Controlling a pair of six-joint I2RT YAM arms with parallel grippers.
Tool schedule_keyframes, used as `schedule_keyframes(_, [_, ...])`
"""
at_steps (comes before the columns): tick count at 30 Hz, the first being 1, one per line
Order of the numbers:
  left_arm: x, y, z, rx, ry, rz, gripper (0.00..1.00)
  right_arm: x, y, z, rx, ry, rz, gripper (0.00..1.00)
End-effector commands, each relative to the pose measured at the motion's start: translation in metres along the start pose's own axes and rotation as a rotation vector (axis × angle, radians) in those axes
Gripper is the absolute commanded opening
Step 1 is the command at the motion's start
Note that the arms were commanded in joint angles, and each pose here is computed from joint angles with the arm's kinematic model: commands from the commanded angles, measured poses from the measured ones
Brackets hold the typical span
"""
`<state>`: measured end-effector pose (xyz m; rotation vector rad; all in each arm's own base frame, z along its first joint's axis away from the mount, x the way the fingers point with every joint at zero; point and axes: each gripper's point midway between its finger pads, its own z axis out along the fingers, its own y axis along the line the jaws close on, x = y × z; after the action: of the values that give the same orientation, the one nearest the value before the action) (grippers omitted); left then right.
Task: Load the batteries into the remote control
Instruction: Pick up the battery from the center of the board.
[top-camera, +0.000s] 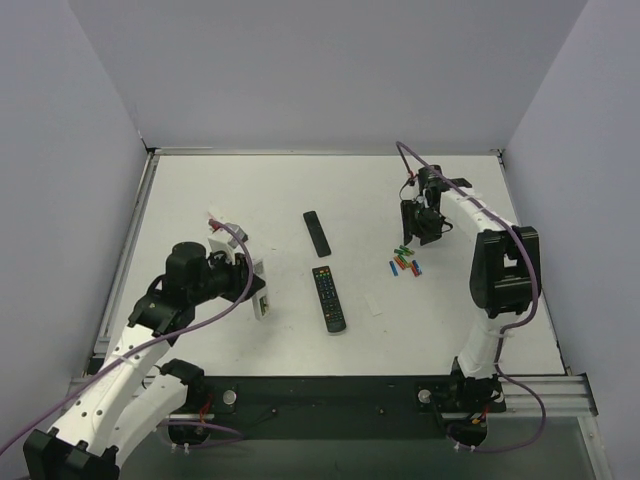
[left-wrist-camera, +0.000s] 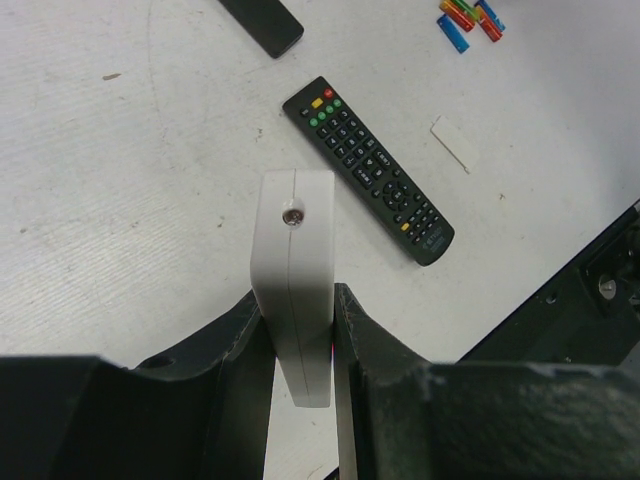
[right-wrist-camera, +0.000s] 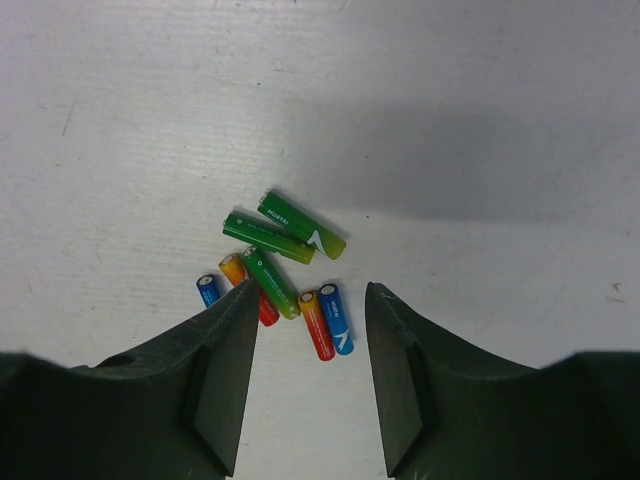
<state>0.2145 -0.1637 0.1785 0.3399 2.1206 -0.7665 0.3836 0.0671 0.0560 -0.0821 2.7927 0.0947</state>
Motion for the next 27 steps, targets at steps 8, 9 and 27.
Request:
schedule_keyframes(8, [-0.017, 0.002, -0.001, -0.039, -0.033, 0.040, 0.00, -0.003, 0.007, 0.015, 0.004, 0.081, -0.119, 0.38])
schedule_keyframes(9, [-0.017, 0.002, -0.001, -0.040, -0.031, 0.039, 0.00, -0.004, 0.006, 0.017, 0.008, 0.082, -0.142, 0.36])
schedule_keyframes(27, [-0.016, 0.004, 0.004, -0.038, -0.018, 0.033, 0.00, 0.006, -0.010, 0.038, 0.091, 0.177, -0.143, 0.24])
